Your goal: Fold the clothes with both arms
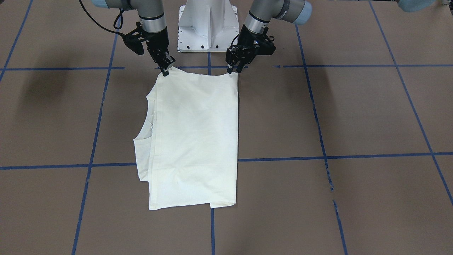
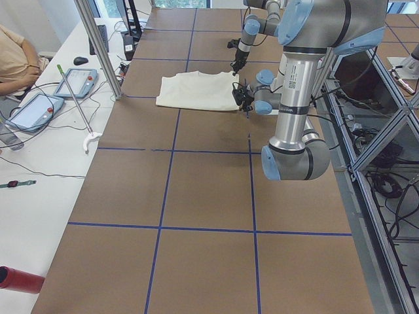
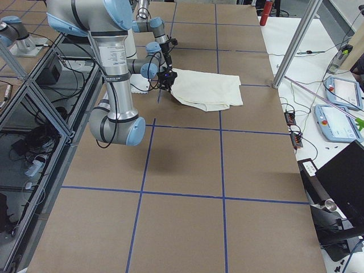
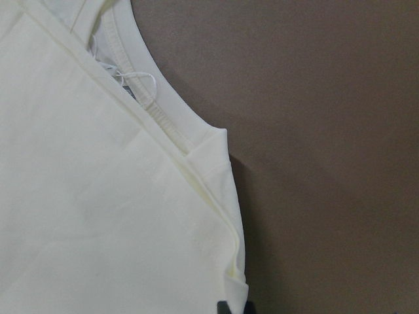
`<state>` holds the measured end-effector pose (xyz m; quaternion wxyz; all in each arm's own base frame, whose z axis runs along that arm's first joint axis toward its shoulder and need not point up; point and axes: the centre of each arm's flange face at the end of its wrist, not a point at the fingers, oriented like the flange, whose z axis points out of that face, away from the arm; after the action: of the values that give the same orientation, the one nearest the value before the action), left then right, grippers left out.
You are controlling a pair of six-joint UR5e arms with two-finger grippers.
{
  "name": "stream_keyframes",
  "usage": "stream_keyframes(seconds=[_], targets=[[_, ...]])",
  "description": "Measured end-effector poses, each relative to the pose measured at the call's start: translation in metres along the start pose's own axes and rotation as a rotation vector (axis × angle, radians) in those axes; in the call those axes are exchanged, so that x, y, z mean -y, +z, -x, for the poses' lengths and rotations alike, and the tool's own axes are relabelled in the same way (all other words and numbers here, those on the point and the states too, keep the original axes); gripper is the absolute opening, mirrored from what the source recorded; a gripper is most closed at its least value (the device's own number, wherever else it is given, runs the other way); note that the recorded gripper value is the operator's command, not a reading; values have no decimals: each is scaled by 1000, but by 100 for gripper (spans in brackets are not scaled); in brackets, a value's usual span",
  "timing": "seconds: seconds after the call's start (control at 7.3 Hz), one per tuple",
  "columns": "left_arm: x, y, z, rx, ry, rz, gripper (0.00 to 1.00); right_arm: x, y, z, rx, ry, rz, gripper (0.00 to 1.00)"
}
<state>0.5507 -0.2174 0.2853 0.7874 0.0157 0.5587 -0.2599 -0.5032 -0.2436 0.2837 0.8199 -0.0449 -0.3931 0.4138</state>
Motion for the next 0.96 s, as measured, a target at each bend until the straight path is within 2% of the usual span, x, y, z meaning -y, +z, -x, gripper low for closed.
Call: stream_keyframes(seconds=[0.14, 0.27, 0.41, 0.55, 0.96], targets=[[2, 2, 1, 4, 0, -4, 52, 0, 0, 0, -1, 0, 0, 0], [3, 7, 5, 14, 3, -9, 45, 0, 0, 0, -1, 0, -1, 0], [3, 11, 7, 22, 5, -13, 31, 0, 0, 0, -1, 0, -1, 0], [3, 12, 8, 24, 4, -13, 0, 0, 0, 0, -1, 0, 0, 0], [3, 11, 3, 16, 0, -11, 0, 0, 1, 0, -2, 0, -2, 0]])
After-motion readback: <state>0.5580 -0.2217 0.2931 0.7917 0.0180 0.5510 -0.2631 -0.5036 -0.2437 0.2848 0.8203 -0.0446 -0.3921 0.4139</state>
